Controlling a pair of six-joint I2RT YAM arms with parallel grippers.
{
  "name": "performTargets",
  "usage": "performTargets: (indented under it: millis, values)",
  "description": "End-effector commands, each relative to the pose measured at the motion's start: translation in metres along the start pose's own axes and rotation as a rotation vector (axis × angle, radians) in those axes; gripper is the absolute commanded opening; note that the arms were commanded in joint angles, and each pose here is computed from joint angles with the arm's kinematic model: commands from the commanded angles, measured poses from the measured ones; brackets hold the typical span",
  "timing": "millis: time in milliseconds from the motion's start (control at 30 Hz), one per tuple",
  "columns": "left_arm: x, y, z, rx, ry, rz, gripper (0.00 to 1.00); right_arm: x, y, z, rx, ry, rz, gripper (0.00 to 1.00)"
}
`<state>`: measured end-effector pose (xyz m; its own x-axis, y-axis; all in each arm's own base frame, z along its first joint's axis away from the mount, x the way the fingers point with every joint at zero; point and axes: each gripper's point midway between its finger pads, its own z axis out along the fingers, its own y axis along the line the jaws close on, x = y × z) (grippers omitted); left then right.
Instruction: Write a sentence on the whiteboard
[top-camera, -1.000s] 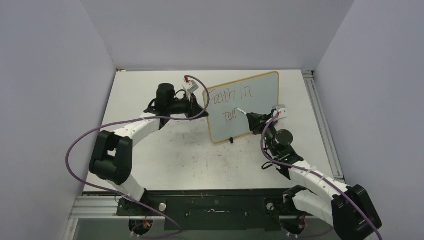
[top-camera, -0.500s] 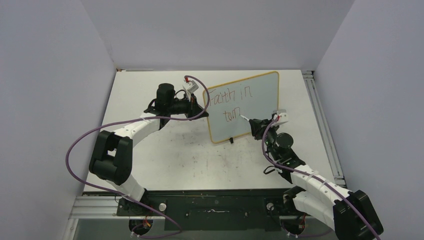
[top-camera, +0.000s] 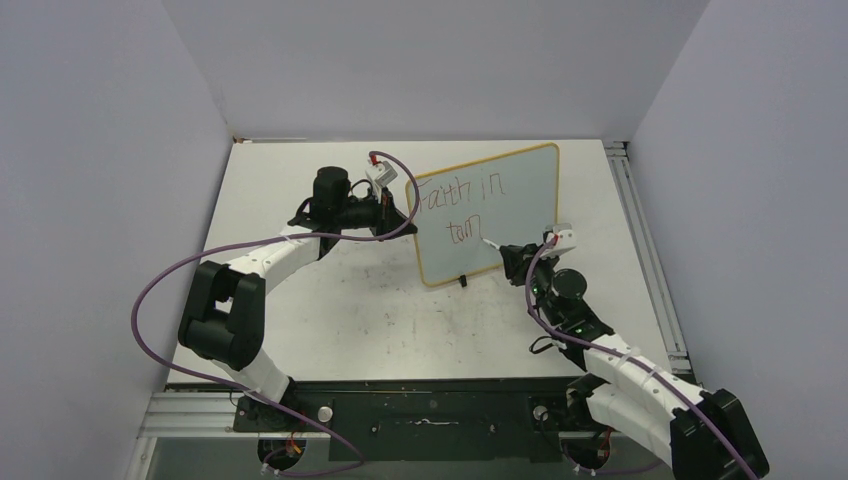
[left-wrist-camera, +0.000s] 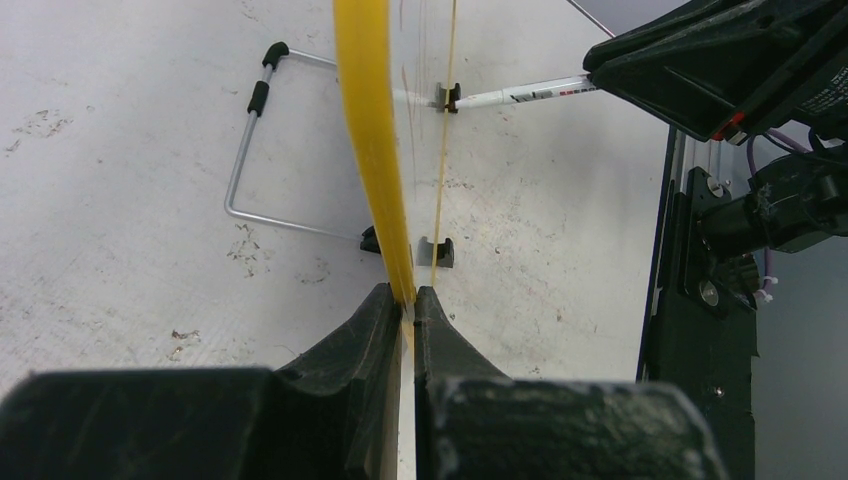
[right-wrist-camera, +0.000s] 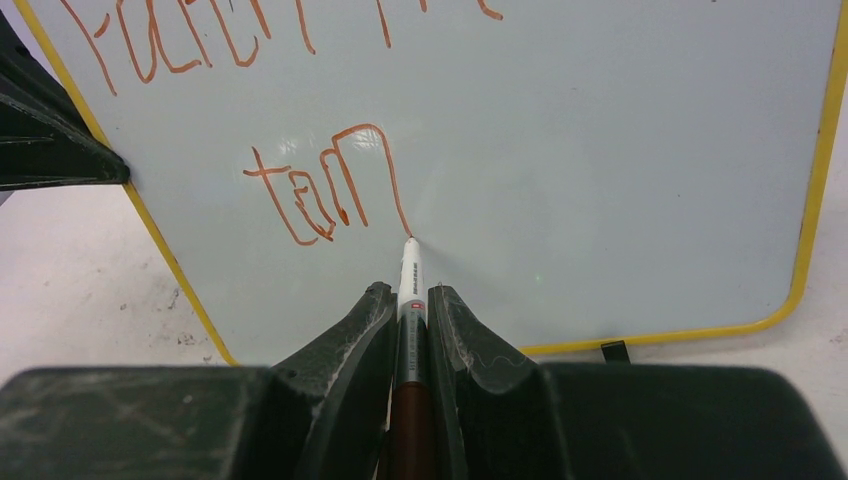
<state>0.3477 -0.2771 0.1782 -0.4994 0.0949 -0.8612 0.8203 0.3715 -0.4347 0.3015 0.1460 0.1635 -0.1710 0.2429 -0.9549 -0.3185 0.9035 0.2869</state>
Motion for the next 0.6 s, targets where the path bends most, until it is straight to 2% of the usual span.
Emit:
performTargets:
  millis: [0,567]
  values:
    - [-0.008,-0.008,0.002,0.042,-0.001,0.019,0.0,-0.033,0.011,0.0,-0.032,-0.083,0.006,0.05]
    - [-0.005,-0.006,0.001,0.033,0.019,0.024,0.0,-0.061,0.013,0.003,-0.09,-0.146,0.009,0.05]
